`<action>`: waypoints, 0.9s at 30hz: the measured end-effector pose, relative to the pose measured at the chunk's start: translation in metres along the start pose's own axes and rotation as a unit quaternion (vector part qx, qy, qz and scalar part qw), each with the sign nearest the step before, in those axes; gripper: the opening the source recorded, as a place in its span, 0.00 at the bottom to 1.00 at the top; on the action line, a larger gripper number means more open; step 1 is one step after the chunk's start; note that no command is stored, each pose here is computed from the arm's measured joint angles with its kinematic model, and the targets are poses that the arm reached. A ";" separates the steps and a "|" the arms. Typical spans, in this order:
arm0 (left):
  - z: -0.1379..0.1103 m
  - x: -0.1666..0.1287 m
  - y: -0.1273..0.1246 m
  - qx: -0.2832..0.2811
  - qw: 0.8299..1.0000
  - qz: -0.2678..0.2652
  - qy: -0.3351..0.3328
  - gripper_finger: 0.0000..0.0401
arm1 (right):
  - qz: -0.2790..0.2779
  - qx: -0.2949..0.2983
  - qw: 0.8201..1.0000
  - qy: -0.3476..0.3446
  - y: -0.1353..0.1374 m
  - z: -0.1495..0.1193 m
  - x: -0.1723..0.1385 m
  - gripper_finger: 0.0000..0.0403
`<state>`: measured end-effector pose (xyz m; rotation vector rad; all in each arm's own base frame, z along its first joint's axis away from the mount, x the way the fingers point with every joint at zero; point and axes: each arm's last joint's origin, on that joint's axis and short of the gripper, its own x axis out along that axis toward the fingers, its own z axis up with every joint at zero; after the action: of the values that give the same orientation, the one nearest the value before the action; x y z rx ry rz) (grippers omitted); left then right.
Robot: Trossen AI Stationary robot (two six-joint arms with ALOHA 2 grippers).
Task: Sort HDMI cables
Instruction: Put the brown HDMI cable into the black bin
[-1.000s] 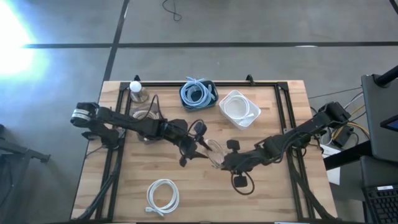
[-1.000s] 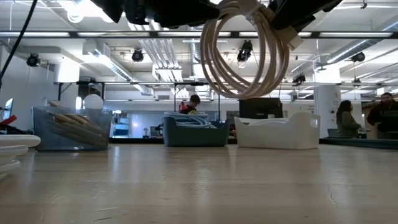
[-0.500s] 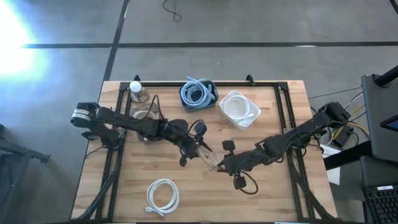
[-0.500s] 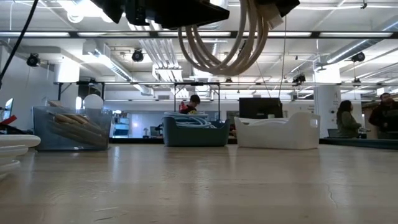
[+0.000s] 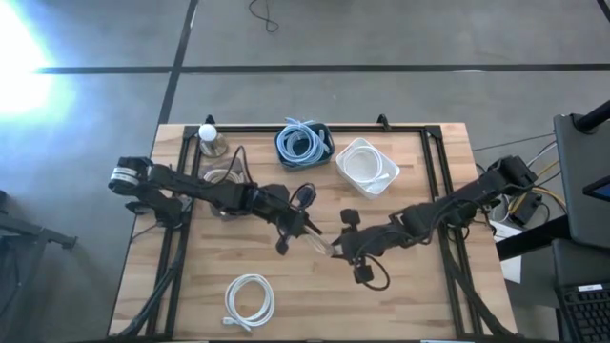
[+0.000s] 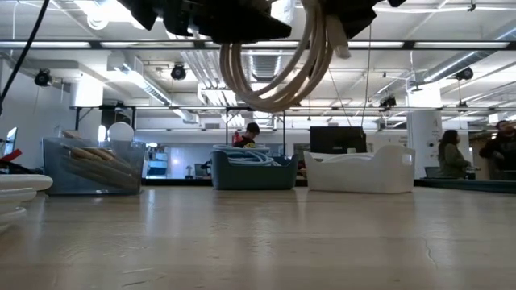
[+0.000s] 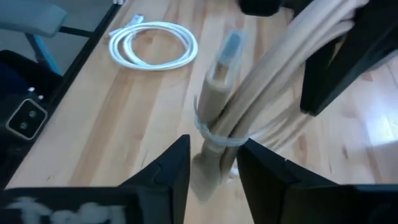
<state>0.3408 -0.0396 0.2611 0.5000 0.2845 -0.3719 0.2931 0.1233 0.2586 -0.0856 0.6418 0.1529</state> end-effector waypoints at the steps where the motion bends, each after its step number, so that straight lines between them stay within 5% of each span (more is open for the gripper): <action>1: -0.001 0.000 0.000 -0.008 1.000 0.008 0.011 0.02 | -0.001 0.001 1.000 0.001 0.000 0.000 0.000 0.33; 8: -0.014 -0.006 -0.005 -0.071 0.992 0.017 0.106 0.01 | -0.030 -0.003 0.999 0.018 -0.002 -0.004 0.000 0.39; 15: -0.011 -0.036 -0.001 -0.132 0.964 0.126 0.194 0.01 | -0.070 -0.004 0.997 0.041 -0.005 -0.009 -0.002 0.43; 21: -0.005 -0.083 0.002 -0.219 0.901 0.261 0.269 0.01 | -0.070 -0.001 0.997 0.042 -0.005 -0.009 -0.002 0.44; 27: -0.002 -0.135 -0.002 -0.323 0.838 0.315 0.307 0.02 | -0.069 -0.012 0.997 0.043 -0.005 -0.009 -0.002 0.44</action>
<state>0.2191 -0.0034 0.3064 0.0014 0.8067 0.5489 0.2873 0.1169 0.2524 -0.1592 0.7171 0.0229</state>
